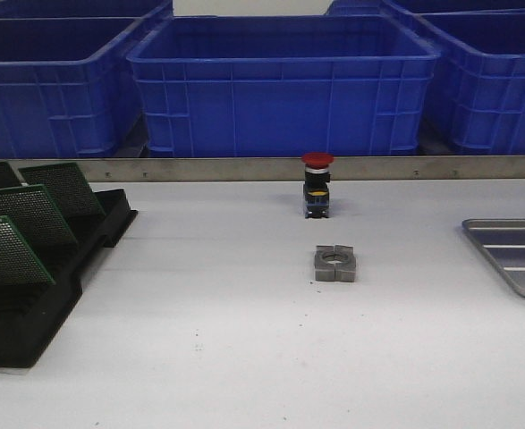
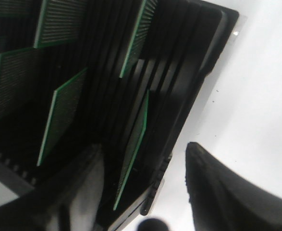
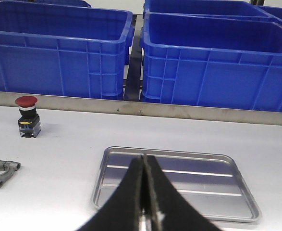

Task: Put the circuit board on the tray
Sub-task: 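Grasp a green perforated circuit board with the left gripper and pull it up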

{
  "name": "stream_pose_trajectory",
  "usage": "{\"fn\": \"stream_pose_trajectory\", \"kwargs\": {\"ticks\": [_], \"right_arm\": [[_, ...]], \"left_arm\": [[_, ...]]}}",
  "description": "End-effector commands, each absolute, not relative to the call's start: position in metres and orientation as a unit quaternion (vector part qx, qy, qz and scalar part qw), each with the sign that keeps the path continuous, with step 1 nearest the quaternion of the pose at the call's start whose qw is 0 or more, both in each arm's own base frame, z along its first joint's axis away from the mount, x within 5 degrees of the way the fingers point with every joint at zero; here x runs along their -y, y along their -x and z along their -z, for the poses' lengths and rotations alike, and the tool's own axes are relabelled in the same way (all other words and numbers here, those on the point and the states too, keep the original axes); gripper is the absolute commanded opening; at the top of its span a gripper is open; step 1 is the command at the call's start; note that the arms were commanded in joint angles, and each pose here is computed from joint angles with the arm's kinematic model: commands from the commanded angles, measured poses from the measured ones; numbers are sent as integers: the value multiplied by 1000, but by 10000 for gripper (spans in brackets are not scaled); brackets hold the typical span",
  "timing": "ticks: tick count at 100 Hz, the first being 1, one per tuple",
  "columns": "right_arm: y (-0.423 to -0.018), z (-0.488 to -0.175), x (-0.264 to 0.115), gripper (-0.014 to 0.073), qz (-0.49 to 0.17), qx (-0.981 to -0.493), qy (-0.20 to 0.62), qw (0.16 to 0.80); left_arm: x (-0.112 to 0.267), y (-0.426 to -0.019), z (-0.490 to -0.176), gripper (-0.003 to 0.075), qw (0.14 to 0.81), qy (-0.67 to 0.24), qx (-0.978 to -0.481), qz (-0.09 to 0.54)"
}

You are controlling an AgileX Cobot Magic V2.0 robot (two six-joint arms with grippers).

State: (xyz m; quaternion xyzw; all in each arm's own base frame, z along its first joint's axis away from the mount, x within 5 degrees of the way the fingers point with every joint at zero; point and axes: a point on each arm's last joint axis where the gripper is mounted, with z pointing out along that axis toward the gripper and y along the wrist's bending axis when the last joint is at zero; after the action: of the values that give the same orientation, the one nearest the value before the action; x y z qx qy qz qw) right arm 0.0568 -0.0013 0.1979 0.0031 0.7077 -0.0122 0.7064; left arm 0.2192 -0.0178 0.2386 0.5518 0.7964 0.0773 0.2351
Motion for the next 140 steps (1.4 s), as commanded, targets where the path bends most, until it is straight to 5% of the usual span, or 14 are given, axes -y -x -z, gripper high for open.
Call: {"fn": "stream_pose_trajectory", "kwargs": {"ticks": [1, 25, 47, 96, 140], "right_arm": [[-55, -205, 1, -59, 17, -675, 1, 737], [-55, -205, 1, -59, 17, -675, 1, 737], [-55, -205, 1, -59, 17, -675, 1, 737], [-55, -205, 1, -59, 17, -675, 1, 737], [-55, -205, 1, -59, 17, -675, 1, 737]], "left_arm": [[18, -236, -239, 345, 261, -539, -796, -91], [18, -255, -207, 295, 225, -539, -808, -73], [18, -258, -203, -19, 221, -539, -810, -72], [28, -213, -258, -17, 247, -533, -809, -8], [78, -195, -296, -17, 361, -395, -793, 292]]}}
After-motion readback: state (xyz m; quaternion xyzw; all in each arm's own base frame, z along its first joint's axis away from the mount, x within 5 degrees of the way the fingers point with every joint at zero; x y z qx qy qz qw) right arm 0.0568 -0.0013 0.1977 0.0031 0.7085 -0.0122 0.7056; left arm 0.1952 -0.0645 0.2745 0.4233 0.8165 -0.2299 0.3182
